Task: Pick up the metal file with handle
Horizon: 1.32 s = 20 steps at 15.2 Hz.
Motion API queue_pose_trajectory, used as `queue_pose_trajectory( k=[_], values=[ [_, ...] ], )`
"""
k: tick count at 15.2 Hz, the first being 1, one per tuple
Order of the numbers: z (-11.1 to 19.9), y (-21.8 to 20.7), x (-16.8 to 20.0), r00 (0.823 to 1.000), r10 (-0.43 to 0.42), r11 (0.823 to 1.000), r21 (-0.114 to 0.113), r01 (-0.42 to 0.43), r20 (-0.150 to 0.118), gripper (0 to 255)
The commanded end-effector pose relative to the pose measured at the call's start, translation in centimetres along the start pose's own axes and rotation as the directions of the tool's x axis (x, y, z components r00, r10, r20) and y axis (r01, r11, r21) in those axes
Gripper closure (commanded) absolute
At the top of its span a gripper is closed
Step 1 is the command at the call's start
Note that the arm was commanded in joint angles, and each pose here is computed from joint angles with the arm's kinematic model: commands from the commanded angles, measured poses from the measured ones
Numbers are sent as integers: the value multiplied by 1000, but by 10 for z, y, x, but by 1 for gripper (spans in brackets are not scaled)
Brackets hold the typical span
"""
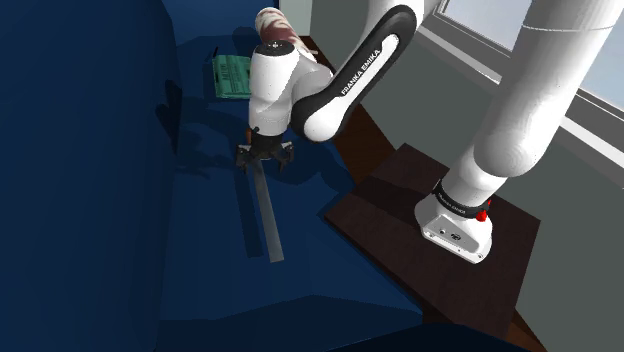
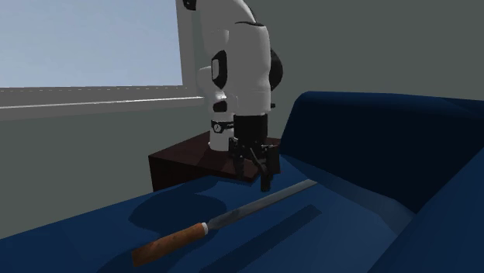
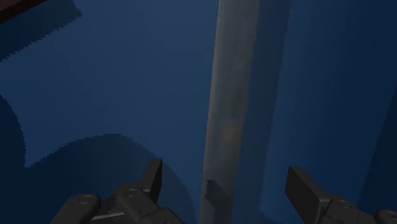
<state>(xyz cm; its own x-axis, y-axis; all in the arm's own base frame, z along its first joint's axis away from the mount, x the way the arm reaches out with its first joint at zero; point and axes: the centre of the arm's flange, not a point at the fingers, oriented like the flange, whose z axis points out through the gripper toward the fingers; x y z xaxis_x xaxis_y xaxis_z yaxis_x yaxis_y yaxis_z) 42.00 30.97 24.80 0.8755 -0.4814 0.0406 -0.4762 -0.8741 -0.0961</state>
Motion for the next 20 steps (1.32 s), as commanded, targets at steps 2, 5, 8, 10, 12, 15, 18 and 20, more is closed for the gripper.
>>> queue_pose_trajectory(
  k=[2, 5, 8, 10, 12, 15, 18, 20],
  values=[
    [22, -8, 0, 1000, 18, 1000, 0, -18, -8, 0],
    [38, -7, 0, 1000, 18, 1000, 0, -18, -8, 0],
    [51, -5, -1, 1000, 18, 1000, 0, -18, -8, 0],
    [51, -5, -1, 1000, 18, 1000, 0, -18, -8, 0],
    [51, -5, -1, 1000, 18, 1000, 0, -18, -8, 255],
    [51, -5, -1, 1000, 18, 1000, 0, -18, -8, 255],
    [51, -5, -1, 1000, 18, 1000, 0, -18, -8, 255],
    [51, -5, -1, 1000, 18, 1000, 0, -18, -8, 255]
  ],
)
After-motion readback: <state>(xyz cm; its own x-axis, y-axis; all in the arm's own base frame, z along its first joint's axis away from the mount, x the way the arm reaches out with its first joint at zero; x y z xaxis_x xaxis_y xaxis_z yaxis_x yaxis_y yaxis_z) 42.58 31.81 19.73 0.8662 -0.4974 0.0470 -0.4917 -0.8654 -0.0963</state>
